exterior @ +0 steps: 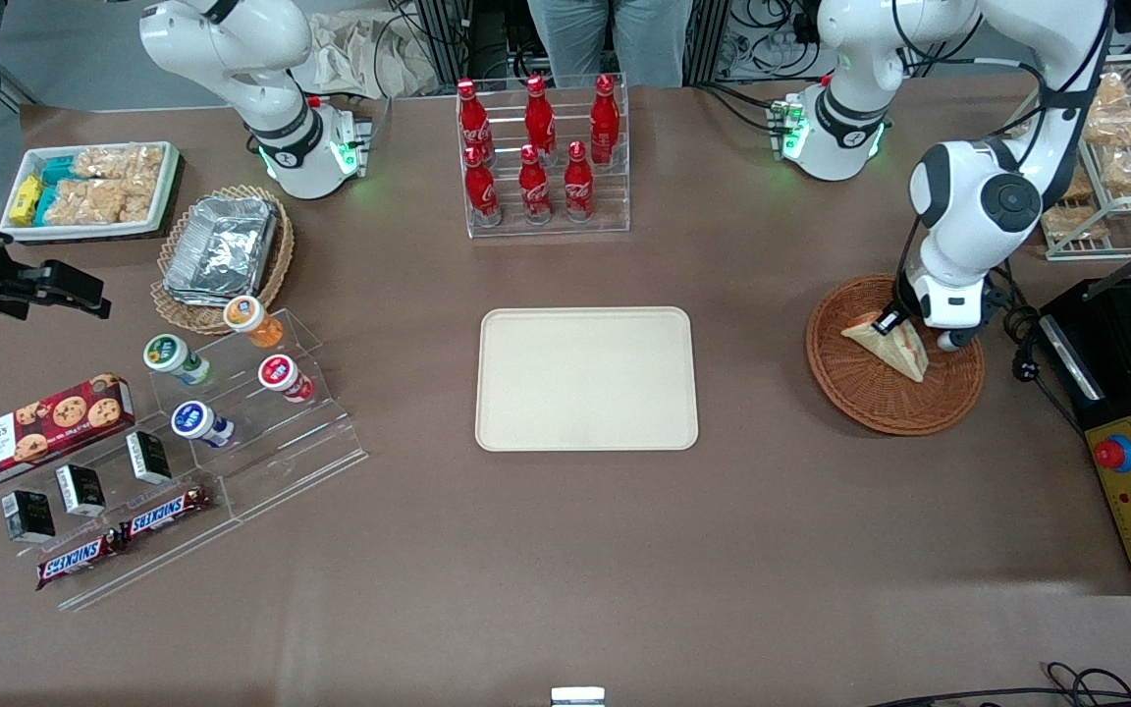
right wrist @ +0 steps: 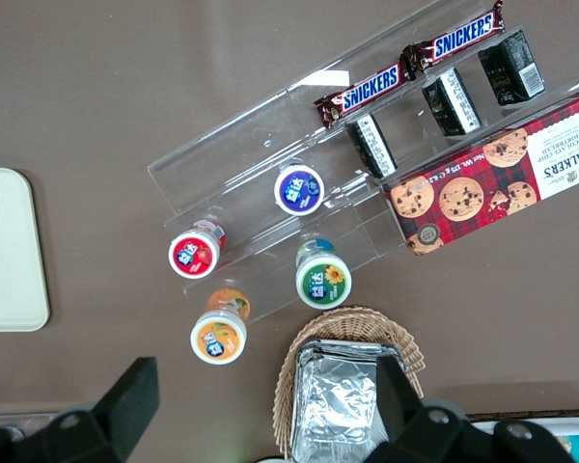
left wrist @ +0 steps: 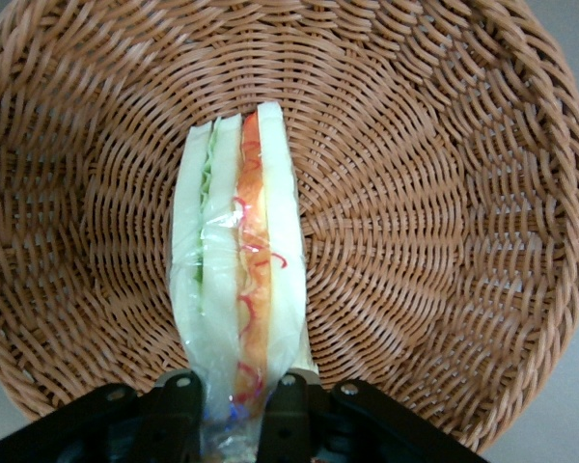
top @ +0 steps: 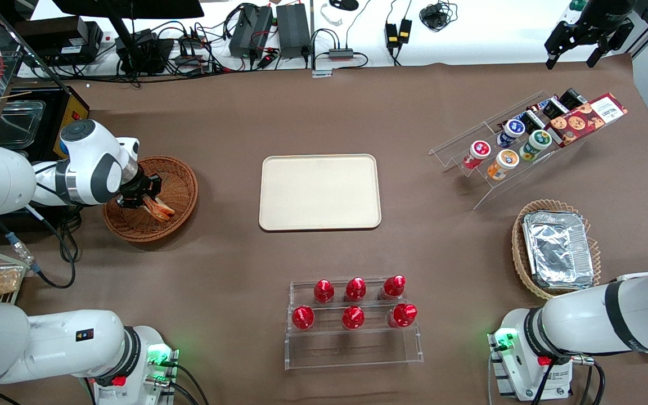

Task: Place sandwich from basket to tray
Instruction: 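Descend around the sandwich's upright edge and close the left gripper, then lift the wrapped sandwich out of the basket with the left gripper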

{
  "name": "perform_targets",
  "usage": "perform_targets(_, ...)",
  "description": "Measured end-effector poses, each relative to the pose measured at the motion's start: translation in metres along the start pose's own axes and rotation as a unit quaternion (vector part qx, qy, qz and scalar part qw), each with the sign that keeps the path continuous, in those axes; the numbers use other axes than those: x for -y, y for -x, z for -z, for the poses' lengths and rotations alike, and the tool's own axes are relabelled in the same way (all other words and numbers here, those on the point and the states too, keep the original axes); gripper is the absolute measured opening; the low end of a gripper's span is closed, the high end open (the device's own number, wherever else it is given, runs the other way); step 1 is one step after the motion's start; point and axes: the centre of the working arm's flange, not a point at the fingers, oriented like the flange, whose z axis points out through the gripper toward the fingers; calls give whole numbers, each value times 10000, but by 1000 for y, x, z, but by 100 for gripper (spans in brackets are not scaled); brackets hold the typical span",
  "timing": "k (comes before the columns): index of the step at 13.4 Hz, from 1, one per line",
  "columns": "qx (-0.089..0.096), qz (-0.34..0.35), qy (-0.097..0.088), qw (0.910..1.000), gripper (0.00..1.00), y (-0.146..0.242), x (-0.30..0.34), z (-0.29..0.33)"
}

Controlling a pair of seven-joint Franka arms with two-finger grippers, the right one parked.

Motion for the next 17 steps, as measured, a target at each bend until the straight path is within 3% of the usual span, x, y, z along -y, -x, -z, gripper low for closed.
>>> perform_targets(9,-59,-114,-36,9999,17,-1,-1,27)
perform_targets(13,-208,-393,-1,9990,17,-2,0,65)
perform_targets(17,-154,-641,-118,9978,17,1,-9,94)
